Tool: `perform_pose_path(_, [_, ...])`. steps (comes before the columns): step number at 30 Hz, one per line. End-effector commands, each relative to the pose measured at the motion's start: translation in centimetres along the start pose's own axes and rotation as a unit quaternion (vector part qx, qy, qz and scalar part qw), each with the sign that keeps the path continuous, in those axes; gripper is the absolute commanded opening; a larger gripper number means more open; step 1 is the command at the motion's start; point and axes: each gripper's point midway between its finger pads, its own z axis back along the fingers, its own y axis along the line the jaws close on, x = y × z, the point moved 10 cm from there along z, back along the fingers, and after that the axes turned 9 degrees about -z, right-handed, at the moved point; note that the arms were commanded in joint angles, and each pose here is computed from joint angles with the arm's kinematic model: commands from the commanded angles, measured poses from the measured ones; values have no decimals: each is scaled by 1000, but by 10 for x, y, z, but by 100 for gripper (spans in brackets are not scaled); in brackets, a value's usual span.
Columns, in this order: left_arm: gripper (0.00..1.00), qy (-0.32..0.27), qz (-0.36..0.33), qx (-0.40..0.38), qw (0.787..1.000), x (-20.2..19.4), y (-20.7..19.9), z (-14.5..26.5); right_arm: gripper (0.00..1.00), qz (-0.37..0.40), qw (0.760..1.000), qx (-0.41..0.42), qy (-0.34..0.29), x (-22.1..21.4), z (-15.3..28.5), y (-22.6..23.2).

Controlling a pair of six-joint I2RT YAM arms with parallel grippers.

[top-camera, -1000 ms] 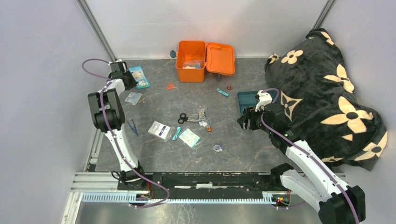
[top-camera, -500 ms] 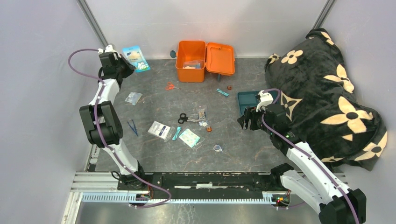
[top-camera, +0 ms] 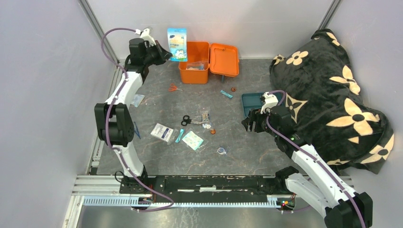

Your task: Organize the medicine kit

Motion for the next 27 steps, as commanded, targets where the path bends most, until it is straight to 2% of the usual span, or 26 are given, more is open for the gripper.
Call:
perform_pose_path(1, [2, 4, -40, -46, 998, 4, -15, -24, 73, 4, 1000, 5, -18, 6, 1, 3])
perform_pose_path(5, [2, 30, -43, -50, 997, -9, -22, -52, 73, 6, 1000, 3, -19, 6, 1, 2])
perform_pose_path(15, [3, 44, -22, -44, 998, -24, -13, -95, 73, 16, 1000, -14, -18, 6, 0, -1])
perform_pose_path(17, [8, 47, -19, -45, 998, -26, -13, -98, 73, 17, 1000, -13, -17, 7, 0, -1])
perform_pose_path(20, [24, 46, -19, -40, 998, -26, -13, -99, 73, 20, 1000, -15, -16, 7, 0, -1])
perform_pose_path(23, [34, 46, -21, -39, 998, -23, -14, -96, 73, 20, 1000, -16, -14, 6, -1, -2])
perform_pose_path(27, [38, 48, -29, -39, 998, -17, -20, -83, 73, 18, 1000, -13, -14, 6, -1, -1])
